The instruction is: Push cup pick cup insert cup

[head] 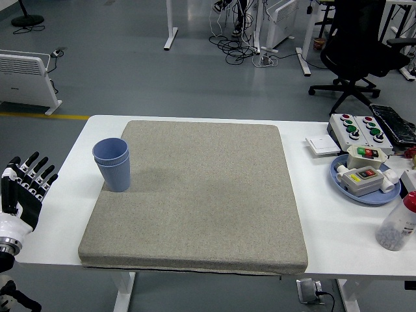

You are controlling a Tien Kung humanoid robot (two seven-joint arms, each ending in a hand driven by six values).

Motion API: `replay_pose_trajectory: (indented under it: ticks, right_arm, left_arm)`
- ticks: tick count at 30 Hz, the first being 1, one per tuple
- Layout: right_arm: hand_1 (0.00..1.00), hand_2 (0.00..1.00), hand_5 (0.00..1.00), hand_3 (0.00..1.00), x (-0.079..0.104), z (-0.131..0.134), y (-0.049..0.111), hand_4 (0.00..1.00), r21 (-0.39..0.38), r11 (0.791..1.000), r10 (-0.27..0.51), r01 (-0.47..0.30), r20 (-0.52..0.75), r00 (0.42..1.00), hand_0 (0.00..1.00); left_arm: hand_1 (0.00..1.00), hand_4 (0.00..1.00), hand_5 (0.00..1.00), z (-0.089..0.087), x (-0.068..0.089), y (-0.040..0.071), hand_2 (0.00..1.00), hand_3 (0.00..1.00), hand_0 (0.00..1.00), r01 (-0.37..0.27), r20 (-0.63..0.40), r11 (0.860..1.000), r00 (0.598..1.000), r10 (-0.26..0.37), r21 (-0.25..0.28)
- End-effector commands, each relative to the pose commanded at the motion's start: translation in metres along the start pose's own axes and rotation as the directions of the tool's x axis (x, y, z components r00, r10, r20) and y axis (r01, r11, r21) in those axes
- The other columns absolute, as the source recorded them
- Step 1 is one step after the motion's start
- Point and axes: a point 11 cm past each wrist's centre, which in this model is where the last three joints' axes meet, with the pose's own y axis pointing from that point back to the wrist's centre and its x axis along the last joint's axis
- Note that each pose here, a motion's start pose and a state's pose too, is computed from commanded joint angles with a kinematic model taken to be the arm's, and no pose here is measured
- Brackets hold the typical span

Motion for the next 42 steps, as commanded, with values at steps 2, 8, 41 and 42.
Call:
replay_pose_trajectory:
  ticks: [2, 8, 41, 42]
  right_arm:
    - [0.667, 0.705, 0.389, 0.597, 0.0000, 0.0001, 0.0000, 0.162, -0.001, 1.000, 0.000, 0.000, -0.001, 1.000, 0.728]
    - [0.667, 0.705, 0.389, 0.596, 0.0001, 0.0008, -0.0001, 0.162, -0.003, 1.000, 0.001, -0.001, -0.004, 1.000, 0.728]
    - [0.667, 0.704, 0.388, 0.596, -0.0002, 0.0063, -0.0006, 0.162, -0.016, 1.000, 0.001, -0.001, -0.009, 1.000, 0.728]
    - [0.667, 0.704, 0.388, 0.596, -0.0002, 0.0065, -0.0006, 0.162, -0.016, 1.000, 0.001, -0.001, -0.010, 1.000, 0.728]
  left_arm:
    - [0.889, 0.586, 0.998, 0.0002, 0.0004, -0.0004, 0.914, 0.907, 0.872, -0.005, -0.001, 1.000, 1.000, 0.005, -0.002]
    - [0.891, 0.590, 0.998, 0.0003, 0.0028, 0.0001, 0.918, 0.911, 0.872, -0.018, -0.007, 1.000, 1.000, 0.018, -0.006]
    - [0.892, 0.608, 0.998, -0.0080, 0.0030, 0.0031, 0.920, 0.912, 0.872, -0.027, -0.007, 1.000, 1.000, 0.027, 0.009]
    - [0.892, 0.608, 0.998, -0.0081, 0.0031, 0.0032, 0.920, 0.912, 0.872, -0.028, -0.007, 1.000, 1.000, 0.028, 0.009]
